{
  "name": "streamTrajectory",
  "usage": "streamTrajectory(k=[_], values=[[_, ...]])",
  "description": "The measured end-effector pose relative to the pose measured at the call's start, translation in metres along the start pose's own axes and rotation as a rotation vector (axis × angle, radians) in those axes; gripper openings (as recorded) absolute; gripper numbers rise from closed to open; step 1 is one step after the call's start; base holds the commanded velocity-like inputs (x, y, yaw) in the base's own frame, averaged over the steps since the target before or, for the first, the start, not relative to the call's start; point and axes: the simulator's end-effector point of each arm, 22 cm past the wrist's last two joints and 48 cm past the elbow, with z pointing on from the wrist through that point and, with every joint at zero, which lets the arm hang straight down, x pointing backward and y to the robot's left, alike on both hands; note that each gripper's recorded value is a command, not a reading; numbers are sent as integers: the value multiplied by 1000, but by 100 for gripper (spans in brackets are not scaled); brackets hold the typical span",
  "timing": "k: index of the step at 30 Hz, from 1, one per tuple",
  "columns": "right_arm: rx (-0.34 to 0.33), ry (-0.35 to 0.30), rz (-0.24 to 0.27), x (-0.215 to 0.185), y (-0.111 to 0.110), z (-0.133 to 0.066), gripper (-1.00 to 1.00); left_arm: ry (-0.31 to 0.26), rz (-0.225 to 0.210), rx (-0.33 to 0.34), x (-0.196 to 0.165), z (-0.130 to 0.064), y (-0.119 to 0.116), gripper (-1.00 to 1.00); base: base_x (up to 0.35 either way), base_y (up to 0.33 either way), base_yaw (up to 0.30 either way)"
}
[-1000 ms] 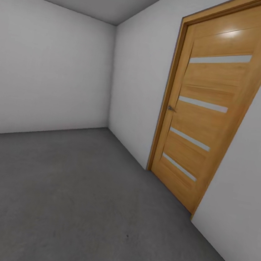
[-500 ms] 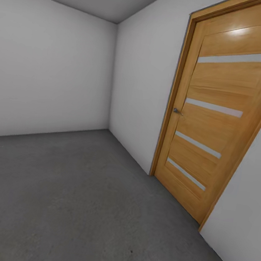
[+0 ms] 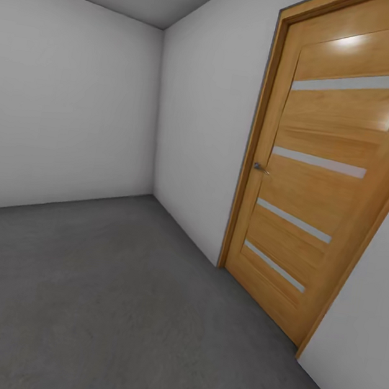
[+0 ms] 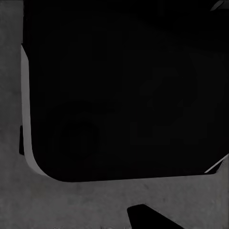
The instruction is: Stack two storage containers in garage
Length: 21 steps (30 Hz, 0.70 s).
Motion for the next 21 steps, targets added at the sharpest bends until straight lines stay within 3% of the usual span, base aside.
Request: streamTrajectory(k=[21], values=[[0, 1, 0, 0, 0, 0, 100, 0, 0, 0, 0, 0, 0, 100, 322, 0, -242]])
